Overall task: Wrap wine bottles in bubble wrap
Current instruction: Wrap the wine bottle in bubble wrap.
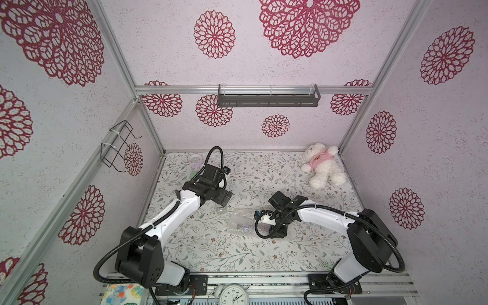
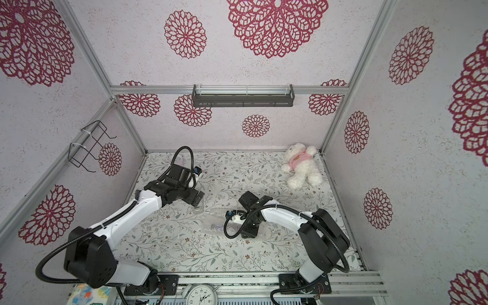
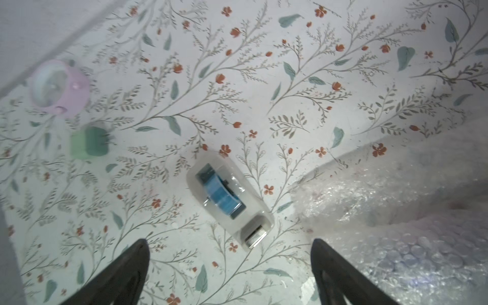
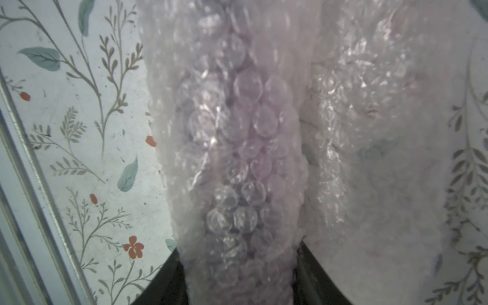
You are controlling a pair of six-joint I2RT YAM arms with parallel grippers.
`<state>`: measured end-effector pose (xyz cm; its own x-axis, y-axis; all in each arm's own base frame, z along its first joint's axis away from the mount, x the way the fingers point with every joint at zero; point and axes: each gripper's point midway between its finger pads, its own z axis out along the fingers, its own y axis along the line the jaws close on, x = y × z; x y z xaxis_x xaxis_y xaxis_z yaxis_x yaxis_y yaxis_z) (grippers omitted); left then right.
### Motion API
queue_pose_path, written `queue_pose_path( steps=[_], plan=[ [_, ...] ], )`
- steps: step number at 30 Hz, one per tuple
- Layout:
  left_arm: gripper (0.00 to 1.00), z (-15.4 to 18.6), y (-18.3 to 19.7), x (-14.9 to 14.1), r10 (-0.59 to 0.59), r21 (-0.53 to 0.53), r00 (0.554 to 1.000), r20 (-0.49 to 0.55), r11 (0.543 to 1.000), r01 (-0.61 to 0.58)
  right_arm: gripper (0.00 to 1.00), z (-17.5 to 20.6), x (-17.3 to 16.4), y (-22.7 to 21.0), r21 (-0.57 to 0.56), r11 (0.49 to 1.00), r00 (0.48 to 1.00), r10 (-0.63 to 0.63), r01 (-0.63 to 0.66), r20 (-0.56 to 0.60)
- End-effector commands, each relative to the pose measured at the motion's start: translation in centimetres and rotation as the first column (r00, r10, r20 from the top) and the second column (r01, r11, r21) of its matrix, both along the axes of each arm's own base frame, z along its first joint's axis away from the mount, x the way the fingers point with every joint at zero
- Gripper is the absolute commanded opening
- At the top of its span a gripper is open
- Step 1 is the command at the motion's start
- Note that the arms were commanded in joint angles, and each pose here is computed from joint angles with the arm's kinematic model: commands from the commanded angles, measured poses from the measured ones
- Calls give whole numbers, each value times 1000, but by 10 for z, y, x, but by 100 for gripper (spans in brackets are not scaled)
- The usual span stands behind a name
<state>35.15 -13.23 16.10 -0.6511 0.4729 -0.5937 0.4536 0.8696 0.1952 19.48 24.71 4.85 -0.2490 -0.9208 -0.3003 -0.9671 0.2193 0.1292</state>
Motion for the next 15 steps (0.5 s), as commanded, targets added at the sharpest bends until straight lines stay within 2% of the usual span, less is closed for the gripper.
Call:
queue_pose_path(
  steps=[1,3,5,6,8,9,10,12,15],
  plan=[
    [97,16,-7,7,-9,-86,994,110,996,18,41,-13,-36,-10,-46,998,965,-54,44,-255],
    [100,14,-24,-11,-124,-135,985,119,981,139,41,-13,-31,-9,-62,995,955,-91,76,-283],
    [96,16,-46,-37,-298,-127,937,182,938,323,42,-13,-26,-9,-86,991,940,-127,105,-316],
    [95,17,-57,-53,-385,-77,894,231,908,411,42,-13,-24,-8,-92,988,931,-145,121,-335],
    [95,12,-80,-86,-582,52,757,297,802,595,42,-13,-20,-5,-88,986,915,-165,142,-369],
    [94,6,-89,-100,-657,131,683,320,745,655,41,-12,-19,-4,-84,985,906,-172,151,-386],
    [93,1,-97,-107,-695,193,631,343,710,677,41,-12,-17,-3,-77,984,898,-178,160,-402],
    [89,-12,-109,-119,-764,264,565,312,641,721,41,-12,-15,-1,-73,982,882,-188,173,-432],
    [83,-31,-127,-128,-826,328,512,236,564,758,41,-16,-13,0,-85,978,856,-209,192,-472]
  ],
)
